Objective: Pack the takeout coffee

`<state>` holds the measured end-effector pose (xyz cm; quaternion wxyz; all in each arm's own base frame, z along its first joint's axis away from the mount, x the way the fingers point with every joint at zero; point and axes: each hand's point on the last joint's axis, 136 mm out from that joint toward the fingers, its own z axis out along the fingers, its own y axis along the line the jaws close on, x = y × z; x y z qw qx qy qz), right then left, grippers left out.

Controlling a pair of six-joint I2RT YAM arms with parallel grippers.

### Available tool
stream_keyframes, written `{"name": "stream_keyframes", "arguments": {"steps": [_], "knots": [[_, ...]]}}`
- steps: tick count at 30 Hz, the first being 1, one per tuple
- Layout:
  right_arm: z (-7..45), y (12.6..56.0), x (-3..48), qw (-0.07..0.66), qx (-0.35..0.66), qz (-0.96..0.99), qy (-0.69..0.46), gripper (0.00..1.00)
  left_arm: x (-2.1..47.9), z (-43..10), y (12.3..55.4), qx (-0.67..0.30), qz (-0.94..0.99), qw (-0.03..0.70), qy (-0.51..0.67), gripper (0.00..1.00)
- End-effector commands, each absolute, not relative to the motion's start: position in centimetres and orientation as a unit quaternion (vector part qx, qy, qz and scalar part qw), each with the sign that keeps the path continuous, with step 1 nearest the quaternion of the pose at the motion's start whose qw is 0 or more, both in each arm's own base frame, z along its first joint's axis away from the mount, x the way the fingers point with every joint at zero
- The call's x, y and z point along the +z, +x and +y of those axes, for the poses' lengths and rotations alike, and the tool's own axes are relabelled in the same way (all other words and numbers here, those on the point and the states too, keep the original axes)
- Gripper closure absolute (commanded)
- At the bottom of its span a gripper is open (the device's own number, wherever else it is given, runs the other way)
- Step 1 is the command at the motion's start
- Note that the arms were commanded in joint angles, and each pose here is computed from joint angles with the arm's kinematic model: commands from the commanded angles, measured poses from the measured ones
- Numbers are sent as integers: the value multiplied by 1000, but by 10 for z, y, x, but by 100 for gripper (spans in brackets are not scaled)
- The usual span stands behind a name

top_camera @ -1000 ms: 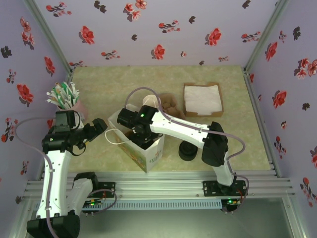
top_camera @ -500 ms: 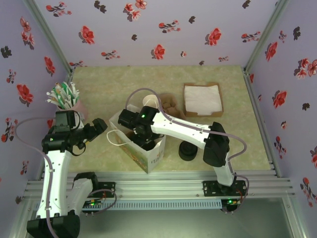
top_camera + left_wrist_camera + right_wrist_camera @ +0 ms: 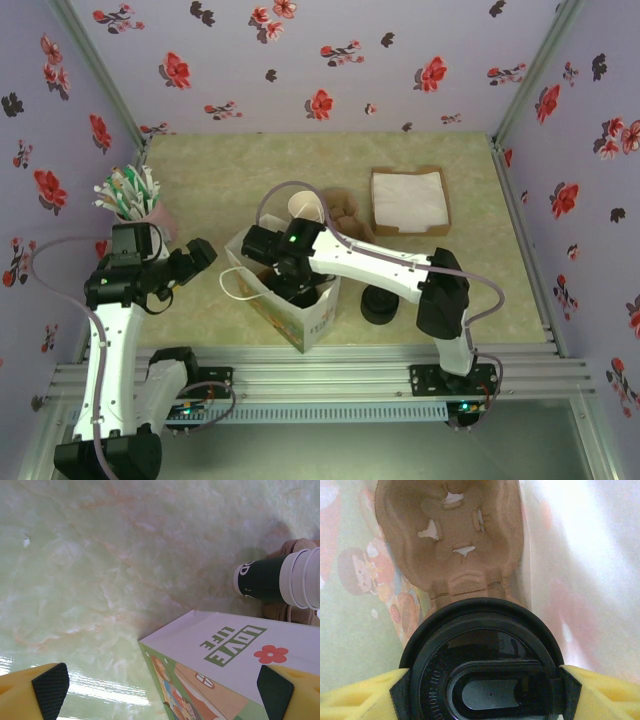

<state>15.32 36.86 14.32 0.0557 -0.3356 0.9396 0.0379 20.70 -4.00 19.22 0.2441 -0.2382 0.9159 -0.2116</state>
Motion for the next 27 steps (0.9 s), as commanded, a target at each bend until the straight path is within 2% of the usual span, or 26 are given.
{"name": "stream_keyframes", "arguments": {"steps": [1,10,27], "knots": [[351,146,144,54,14,940,-337,25,191,-43,207,-214,919,243,-227,1],[347,146,148,88,27,935,-341,25,191,-43,207,-214,919,242,-226,1],[342,141,149,92,31,935,-342,22,191,-43,206,-213,920,240,-227,1]]}}
